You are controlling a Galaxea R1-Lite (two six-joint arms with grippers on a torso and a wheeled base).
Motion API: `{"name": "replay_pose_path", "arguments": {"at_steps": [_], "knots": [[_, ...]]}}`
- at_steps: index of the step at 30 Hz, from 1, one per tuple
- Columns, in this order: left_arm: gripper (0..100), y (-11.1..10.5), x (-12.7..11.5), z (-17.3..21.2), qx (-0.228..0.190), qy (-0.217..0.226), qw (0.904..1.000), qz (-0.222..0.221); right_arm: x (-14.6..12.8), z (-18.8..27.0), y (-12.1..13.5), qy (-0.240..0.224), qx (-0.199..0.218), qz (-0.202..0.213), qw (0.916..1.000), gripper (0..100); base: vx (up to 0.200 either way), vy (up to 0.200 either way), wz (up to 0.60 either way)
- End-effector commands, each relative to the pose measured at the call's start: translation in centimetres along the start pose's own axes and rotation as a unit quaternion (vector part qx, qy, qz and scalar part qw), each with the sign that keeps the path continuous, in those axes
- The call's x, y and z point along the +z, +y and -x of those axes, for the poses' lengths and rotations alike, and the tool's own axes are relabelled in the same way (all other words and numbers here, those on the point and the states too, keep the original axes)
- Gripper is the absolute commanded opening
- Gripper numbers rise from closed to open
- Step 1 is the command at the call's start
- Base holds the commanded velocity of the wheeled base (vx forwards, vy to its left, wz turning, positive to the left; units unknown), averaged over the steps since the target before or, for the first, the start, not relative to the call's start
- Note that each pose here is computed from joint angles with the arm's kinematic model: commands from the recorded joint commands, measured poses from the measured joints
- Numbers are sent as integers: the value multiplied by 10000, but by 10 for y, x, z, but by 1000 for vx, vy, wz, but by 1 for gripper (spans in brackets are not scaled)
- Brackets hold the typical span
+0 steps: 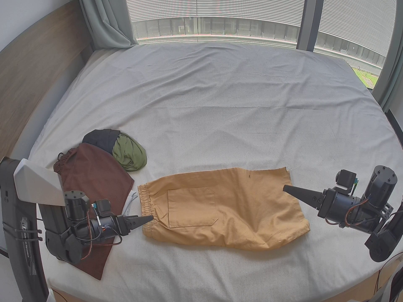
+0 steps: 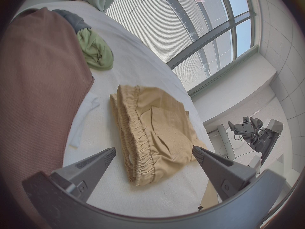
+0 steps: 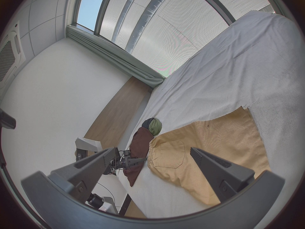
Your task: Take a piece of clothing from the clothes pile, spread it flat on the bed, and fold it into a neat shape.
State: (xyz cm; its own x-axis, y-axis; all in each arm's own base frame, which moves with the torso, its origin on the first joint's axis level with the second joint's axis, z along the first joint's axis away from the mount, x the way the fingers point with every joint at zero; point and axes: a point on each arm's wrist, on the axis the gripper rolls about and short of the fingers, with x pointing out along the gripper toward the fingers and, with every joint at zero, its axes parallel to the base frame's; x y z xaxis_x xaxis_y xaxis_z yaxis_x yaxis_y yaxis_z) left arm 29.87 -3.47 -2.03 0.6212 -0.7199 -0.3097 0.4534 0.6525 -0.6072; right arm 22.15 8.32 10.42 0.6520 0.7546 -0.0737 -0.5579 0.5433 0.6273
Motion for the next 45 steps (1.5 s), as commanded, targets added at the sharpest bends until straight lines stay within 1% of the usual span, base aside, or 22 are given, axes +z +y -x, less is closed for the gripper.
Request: {"name": "replay_pose_path", "arguments": {"at_steps": [1,4,9,13,19,23,24,28,33,37,41,45], "knots": [[100,13,-18,-15,79,244,9995,164,1,0,-1,-14,-3,5,10000,100,0,0,0],[100,22,-20,-24,159,212,9995,159,1,0,-1,-9,3,-64,10000,100,0,0,0],[100,29,-21,-40,111,169,9998,88,0,0,-1,24,36,-114,9999,100,0,0,0],[100,26,-19,-51,30,126,9999,44,1,0,0,37,64,-125,9999,100,0,0,0],[100,22,-14,-62,108,-31,9999,53,1,0,0,42,70,-125,9999,100,0,0,0],[100,22,-15,-62,120,-23,9999,62,1,0,0,37,74,-128,9999,100,0,0,0],[0,23,-17,-62,133,5,9999,85,0,0,0,42,70,-133,9999,100,0,0,0],[0,26,-20,-63,135,44,9998,121,1,0,0,37,74,-128,9999,100,0,0,0],[0,24,-15,-61,91,-25,9999,98,-1,0,-1,62,55,-149,9999,100,0,0,0],[0,24,-11,-53,108,-61,9999,-108,-1,1,-1,63,45,-153,9999,100,0,0,0],[0,23,-8,-44,-7,-18,9995,-308,-1,1,-1,68,51,-153,9998,100,0,0,0],[0,19,1,-30,-131,-66,9994,-324,-1,1,-2,78,33,-166,9998,100,0,0,0]]}}
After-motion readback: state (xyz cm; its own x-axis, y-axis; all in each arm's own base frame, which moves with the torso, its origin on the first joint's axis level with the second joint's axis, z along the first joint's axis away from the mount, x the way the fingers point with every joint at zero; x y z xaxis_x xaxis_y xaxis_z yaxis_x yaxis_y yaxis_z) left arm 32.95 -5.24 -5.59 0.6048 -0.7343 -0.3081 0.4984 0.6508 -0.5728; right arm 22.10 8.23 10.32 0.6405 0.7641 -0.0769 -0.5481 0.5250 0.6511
